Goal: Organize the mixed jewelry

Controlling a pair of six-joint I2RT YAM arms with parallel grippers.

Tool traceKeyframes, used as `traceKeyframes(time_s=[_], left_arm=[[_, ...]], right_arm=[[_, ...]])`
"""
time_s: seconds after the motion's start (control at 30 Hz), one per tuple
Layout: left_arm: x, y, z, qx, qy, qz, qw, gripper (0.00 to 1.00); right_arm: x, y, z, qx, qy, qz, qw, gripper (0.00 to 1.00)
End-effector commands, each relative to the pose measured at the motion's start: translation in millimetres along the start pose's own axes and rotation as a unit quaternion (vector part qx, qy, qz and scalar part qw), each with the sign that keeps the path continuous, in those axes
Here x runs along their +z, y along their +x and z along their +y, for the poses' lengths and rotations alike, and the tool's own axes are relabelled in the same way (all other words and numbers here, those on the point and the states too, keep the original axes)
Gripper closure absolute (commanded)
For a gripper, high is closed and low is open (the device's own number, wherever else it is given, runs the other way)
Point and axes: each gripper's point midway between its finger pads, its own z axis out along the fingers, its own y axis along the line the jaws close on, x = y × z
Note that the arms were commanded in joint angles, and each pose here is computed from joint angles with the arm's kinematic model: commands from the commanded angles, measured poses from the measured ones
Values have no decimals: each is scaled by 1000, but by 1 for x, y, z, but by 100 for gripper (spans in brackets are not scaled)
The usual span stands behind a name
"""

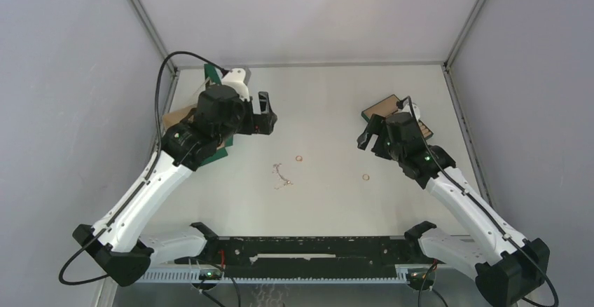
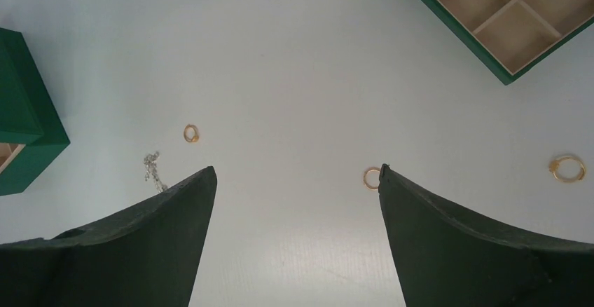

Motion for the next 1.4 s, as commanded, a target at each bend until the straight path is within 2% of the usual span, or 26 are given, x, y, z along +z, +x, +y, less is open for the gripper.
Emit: traceKeyframes(time_s=[0.0, 0.13, 0.33, 0.53, 0.7, 0.8, 1.03, 1.13, 1.37], left_arm=[[-9, 12, -22, 30, 74, 7, 997, 2], [-7, 43, -16, 75, 61, 46, 994, 1], [-8, 77, 26, 90, -38, 61, 993, 0], [-21, 107, 75, 43, -132, 66, 988, 0], [-27, 124, 122, -71, -195, 62, 976, 0], [-33, 126, 151, -134, -235, 53, 961, 0], [-30, 138, 199, -234, -314, 97, 915, 1], [-32, 146, 224, -272, -353, 116, 887, 6], [-40, 150, 275, -323, -410, 123, 844, 20]], right_arm=[[0, -20, 17, 14, -24, -23, 999, 5], [6, -18, 21, 19, -28, -14, 999, 5], [9, -17, 22, 19, -26, -12, 999, 5], [11, -18, 23, 20, -29, -14, 999, 5], [12, -21, 28, 17, -33, -11, 999, 5], [11, -22, 27, 14, -30, -11, 999, 5], [7, -21, 24, 11, -25, -13, 1000, 5], [5, -22, 23, 10, -24, -16, 1000, 5], [-2, -27, 19, 4, -21, -28, 999, 6]])
